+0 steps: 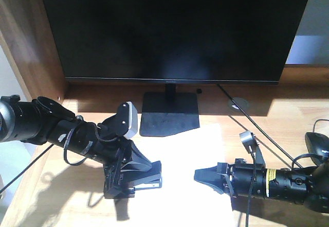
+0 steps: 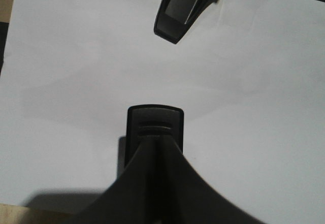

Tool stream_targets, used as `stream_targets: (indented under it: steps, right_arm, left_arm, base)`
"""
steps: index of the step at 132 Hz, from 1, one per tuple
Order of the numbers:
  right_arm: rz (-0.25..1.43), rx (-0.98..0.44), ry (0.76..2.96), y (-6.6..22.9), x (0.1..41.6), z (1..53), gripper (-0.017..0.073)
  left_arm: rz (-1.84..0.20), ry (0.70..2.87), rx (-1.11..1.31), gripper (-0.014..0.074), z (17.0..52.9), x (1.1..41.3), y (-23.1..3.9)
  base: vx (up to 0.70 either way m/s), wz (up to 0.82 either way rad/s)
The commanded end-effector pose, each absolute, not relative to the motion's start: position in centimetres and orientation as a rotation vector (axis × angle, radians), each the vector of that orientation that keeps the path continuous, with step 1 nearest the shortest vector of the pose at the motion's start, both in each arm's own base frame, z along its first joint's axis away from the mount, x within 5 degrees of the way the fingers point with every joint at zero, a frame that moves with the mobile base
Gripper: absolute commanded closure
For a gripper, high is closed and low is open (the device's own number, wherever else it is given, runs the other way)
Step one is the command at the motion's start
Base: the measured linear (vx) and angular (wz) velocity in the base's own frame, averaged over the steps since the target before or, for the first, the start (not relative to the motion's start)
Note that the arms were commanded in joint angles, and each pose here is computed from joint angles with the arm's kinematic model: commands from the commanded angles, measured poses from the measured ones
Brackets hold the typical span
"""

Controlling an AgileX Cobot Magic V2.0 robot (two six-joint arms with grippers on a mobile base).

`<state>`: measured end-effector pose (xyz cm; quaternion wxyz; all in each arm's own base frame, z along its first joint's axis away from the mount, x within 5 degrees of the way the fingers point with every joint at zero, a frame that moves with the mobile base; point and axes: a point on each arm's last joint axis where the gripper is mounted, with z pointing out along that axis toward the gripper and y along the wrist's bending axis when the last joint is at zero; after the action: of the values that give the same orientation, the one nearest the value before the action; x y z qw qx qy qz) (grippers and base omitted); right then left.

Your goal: Grab stapler and paper to desk for stapling

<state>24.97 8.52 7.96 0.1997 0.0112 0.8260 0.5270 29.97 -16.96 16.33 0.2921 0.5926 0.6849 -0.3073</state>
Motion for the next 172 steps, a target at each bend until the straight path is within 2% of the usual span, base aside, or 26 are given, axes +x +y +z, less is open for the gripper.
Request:
stream_targets:
  steps: [1, 93, 132, 172]
  right_arm:
    - [1.596, -0.032, 2.131, 9.0, 25.4, 10.2, 0.0561]
    - [1.601, -0.034, 2.127, 9.0, 25.4, 10.3, 0.0561]
    - [1.601, -0.035, 2.128, 9.0, 25.4, 10.2, 0.0561]
    - [1.601, -0.033, 2.127, 9.0, 25.4, 10.3, 0.0561]
  left_arm:
    - [-0.845, 1.755, 1.532, 0.0600, 18.6, 30.1, -17.5]
    - [-0.847, 1.754, 1.531, 0.0600, 18.6, 30.1, -17.5]
    - [-0.857, 1.710, 1.461, 0.0600, 19.1, 30.4, -17.9]
    - [-0.895, 1.773, 1.478, 0.0600, 16.0, 30.6, -18.9]
  base:
    - [0.00, 0.00]
    - [0.00, 0.00]
    - [0.00, 0.00]
    - [0.00, 0.00]
